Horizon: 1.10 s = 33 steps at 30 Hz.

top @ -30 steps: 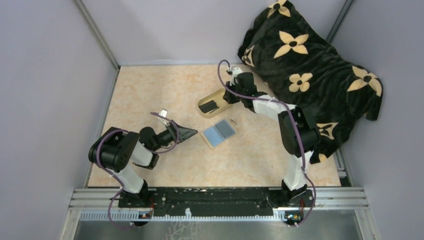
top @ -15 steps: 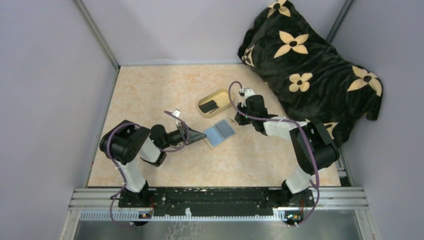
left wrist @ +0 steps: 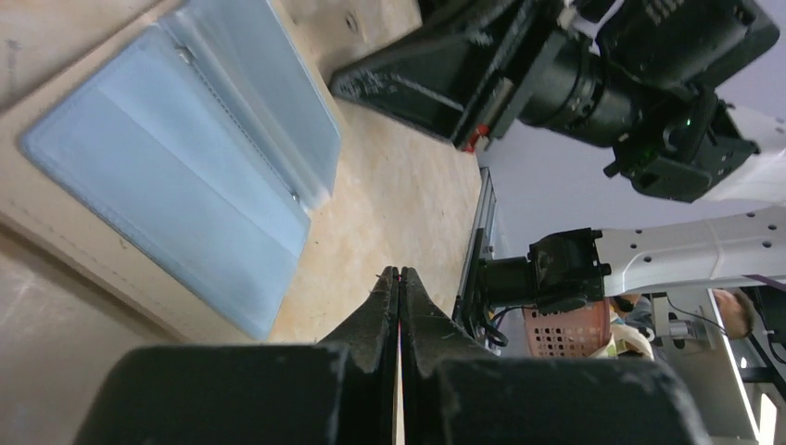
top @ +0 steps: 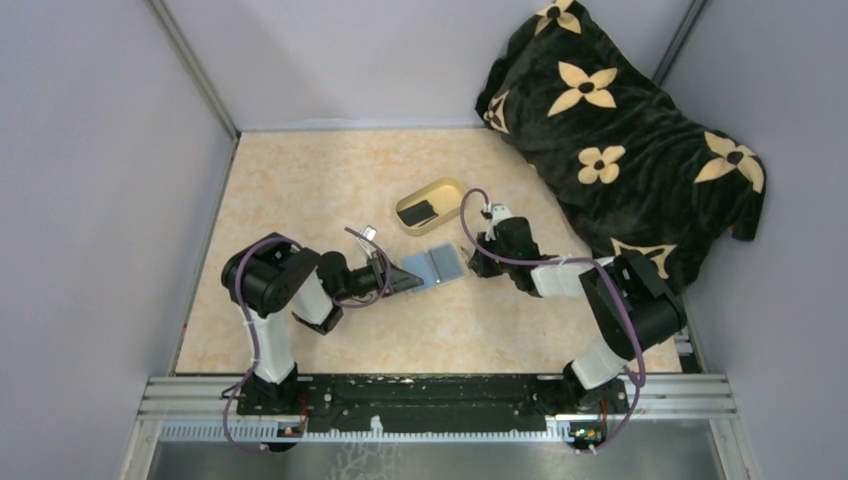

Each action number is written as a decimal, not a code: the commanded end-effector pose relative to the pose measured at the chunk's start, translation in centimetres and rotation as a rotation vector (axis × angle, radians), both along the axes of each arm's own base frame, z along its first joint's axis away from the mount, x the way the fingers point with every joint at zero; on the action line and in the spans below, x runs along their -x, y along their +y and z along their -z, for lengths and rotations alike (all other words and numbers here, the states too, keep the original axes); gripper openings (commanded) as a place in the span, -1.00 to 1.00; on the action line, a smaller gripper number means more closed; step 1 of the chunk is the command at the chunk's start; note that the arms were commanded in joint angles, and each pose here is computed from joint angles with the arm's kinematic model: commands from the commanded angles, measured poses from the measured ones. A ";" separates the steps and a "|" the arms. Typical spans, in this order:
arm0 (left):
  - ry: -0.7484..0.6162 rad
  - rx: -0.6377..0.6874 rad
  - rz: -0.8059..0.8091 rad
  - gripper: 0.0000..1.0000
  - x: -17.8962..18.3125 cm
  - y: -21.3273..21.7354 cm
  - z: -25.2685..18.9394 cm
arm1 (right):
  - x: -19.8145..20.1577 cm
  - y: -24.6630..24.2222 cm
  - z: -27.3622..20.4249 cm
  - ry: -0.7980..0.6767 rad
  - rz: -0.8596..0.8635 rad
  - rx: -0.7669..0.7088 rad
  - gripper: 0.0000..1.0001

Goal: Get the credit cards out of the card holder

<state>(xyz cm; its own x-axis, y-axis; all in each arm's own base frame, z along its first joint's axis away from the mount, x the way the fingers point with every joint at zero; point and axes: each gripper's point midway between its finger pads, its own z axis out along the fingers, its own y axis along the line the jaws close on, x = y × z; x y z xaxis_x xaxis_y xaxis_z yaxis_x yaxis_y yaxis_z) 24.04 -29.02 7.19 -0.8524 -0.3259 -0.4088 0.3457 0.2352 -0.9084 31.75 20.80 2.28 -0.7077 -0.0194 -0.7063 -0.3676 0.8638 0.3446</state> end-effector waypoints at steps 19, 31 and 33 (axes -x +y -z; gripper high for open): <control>-0.164 0.082 -0.079 -0.98 -2.6 1.2 -2.3 | 4.0 3.8 -5.6 -0.095 -0.140 -0.155 -1.00; -0.041 -0.144 -0.182 -1.00 -3.6 2.8 3.4 | 3.2 4.9 -0.4 -0.009 -0.140 -0.147 -1.00; -0.034 -0.177 -0.184 -1.00 -3.7 2.9 4.0 | 3.1 5.1 -0.3 -0.006 -0.143 -0.157 -1.00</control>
